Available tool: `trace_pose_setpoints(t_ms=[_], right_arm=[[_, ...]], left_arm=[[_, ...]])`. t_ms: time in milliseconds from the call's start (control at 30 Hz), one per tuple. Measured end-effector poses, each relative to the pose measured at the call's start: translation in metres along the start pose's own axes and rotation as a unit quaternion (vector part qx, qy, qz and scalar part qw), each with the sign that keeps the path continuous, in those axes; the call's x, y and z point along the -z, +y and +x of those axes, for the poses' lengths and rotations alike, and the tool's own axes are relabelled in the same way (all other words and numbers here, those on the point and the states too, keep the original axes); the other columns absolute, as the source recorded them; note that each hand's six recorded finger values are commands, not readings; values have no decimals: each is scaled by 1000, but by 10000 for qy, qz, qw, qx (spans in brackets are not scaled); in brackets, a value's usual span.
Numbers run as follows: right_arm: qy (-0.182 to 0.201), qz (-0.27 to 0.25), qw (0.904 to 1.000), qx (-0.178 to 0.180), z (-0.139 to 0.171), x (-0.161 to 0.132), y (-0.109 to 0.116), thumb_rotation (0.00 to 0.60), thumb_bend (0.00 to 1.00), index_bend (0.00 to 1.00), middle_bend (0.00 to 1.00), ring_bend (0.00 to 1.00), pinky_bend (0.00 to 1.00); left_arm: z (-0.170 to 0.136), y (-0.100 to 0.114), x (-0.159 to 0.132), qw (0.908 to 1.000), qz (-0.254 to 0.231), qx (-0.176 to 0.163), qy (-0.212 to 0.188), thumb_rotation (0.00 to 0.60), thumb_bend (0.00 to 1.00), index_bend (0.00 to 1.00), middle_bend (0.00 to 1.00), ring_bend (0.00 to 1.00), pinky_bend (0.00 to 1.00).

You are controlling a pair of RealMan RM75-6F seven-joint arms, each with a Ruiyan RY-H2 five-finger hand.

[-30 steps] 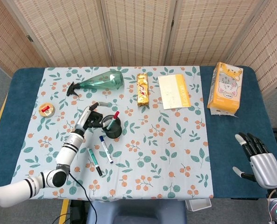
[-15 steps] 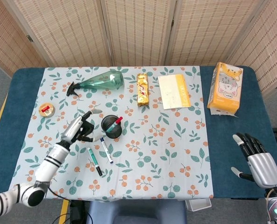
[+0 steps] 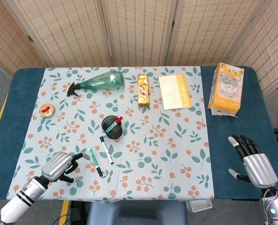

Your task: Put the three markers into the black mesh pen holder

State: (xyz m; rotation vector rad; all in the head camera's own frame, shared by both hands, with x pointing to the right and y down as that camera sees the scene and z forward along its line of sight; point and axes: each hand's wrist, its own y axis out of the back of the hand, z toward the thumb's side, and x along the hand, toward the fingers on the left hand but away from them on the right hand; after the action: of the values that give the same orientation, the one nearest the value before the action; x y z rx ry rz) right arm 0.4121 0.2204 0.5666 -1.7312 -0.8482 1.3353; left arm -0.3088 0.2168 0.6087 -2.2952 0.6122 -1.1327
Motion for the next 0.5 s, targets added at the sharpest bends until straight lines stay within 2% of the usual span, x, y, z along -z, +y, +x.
trace_pose_setpoints(t_ms=[100, 200, 233, 333, 400, 500], right_arm=[[8, -2, 10000, -5, 1, 0, 0, 600, 155, 22, 44, 53, 106], [-14, -7, 10000, 31, 1, 1, 2, 600, 155, 22, 44, 53, 106], [-17, -6, 10000, 30, 1, 1, 2, 600, 156, 22, 44, 53, 106], [-12, 2, 10000, 14, 1, 1, 1, 600, 156, 22, 44, 53, 106], [-17, 6, 10000, 7, 0, 1, 1, 600, 155, 22, 44, 53, 106], [-43, 14, 10000, 14, -1, 2, 1, 600, 155, 22, 44, 53, 106]], left_arm=[[3, -12, 4, 9953, 930, 42, -249, 600, 246, 368, 941, 935, 944], [11, -22, 11, 9840, 1719, 76, -454, 600, 246, 397, 941, 935, 944], [16, -28, 11, 9774, 2018, 112, -613, 600, 246, 408, 941, 935, 944], [27, -34, 8, 9700, 2271, 198, -839, 600, 246, 436, 942, 937, 944], [32, -36, 7, 9683, 2312, 242, -916, 600, 246, 474, 942, 940, 944], [41, -38, 7, 9678, 2293, 326, -988, 600, 246, 471, 943, 940, 944]])
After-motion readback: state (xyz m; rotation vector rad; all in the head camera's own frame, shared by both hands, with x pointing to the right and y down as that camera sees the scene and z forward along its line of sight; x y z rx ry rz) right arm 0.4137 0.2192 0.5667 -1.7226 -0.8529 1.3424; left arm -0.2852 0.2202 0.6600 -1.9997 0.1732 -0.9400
